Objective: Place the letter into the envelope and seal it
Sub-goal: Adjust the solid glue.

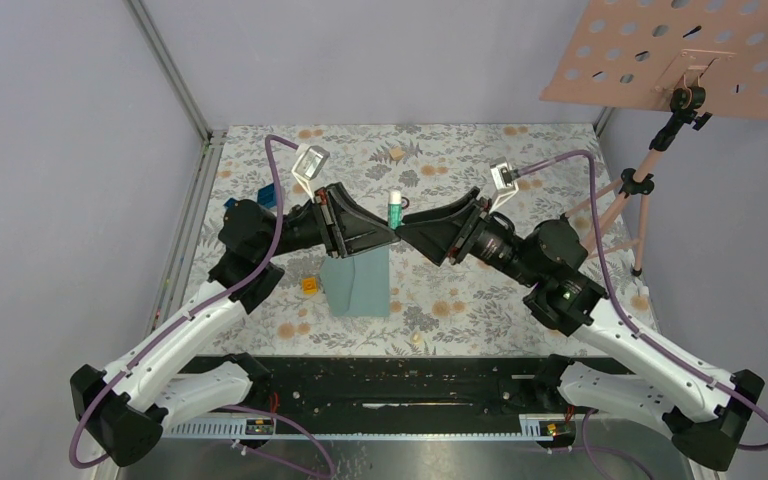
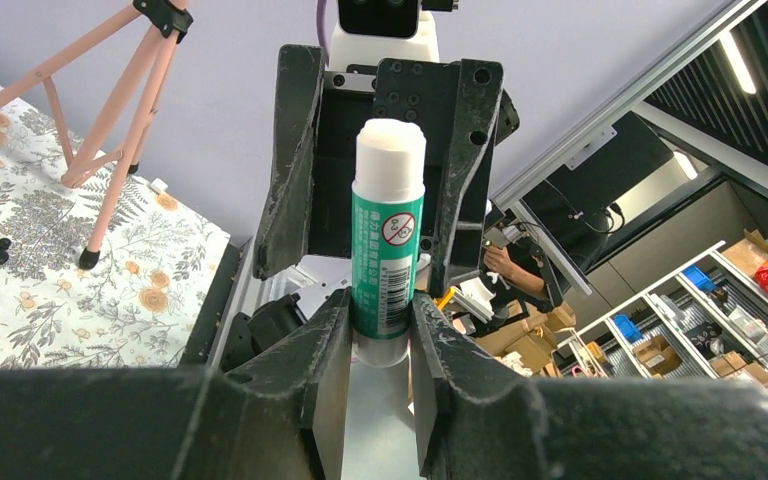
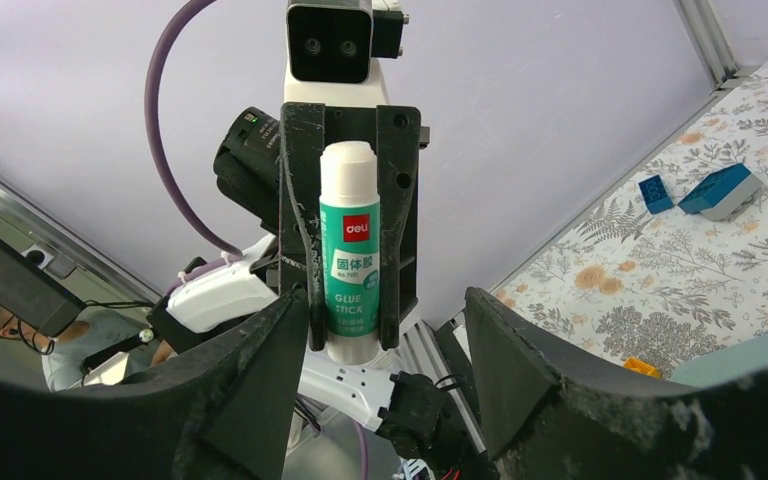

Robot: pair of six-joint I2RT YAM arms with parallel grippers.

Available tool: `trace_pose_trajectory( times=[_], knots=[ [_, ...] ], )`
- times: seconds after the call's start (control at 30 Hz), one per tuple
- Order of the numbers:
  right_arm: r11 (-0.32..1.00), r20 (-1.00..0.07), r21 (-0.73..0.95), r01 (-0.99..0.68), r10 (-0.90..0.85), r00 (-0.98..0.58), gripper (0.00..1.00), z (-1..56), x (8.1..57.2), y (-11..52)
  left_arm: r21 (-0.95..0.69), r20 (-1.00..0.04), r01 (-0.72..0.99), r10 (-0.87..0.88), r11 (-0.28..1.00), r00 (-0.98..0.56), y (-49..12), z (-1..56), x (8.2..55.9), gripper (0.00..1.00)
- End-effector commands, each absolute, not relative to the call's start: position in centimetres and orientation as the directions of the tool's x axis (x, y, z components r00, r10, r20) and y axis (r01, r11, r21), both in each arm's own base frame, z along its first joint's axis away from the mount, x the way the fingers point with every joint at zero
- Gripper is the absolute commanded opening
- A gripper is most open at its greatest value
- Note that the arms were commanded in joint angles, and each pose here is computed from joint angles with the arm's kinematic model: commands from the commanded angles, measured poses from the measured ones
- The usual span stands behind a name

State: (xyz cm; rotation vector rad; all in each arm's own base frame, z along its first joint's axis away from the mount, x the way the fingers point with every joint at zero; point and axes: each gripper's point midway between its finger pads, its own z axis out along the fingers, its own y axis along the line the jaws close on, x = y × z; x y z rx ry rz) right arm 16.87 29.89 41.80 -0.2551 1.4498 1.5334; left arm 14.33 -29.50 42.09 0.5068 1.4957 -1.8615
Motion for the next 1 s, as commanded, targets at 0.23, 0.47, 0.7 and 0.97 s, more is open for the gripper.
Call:
trace_pose_trajectory(
  times=[0.23, 0.47, 0.7, 0.97],
  knots=[
    [0.139, -0.723, 0.594, -0.792, 0.524, -0.451, 0.66, 45.3, 16.9, 30.5, -0.647, -0.694, 0.751, -0.309, -0.129, -0.651, -28.8, 43.8, 13.7, 0.0],
    [0.128, -0.723, 0.586, -0.8, 0.529, -0.445, 0.51, 46.0, 17.0, 30.8, -0.643, -0.698, 0.754, -0.302, -0.133, -0.649, -28.7, 43.8, 13.4, 0.0],
    [0.101, -0.729, 0.578, -0.81, 0.509, -0.457, 0.0, 46.2, 16.5, 31.1, -0.637, -0.706, 0.76, -0.301, -0.128, -0.641, -28.6, 43.8, 13.3, 0.0],
    [0.19, -0.796, 0.544, -0.818, 0.425, -0.43, 0.0, 45.5, 16.3, 30.4, -0.615, -0.774, 0.788, -0.204, 0.017, -0.599, -27.8, 42.7, 13.6, 0.85]
  ],
)
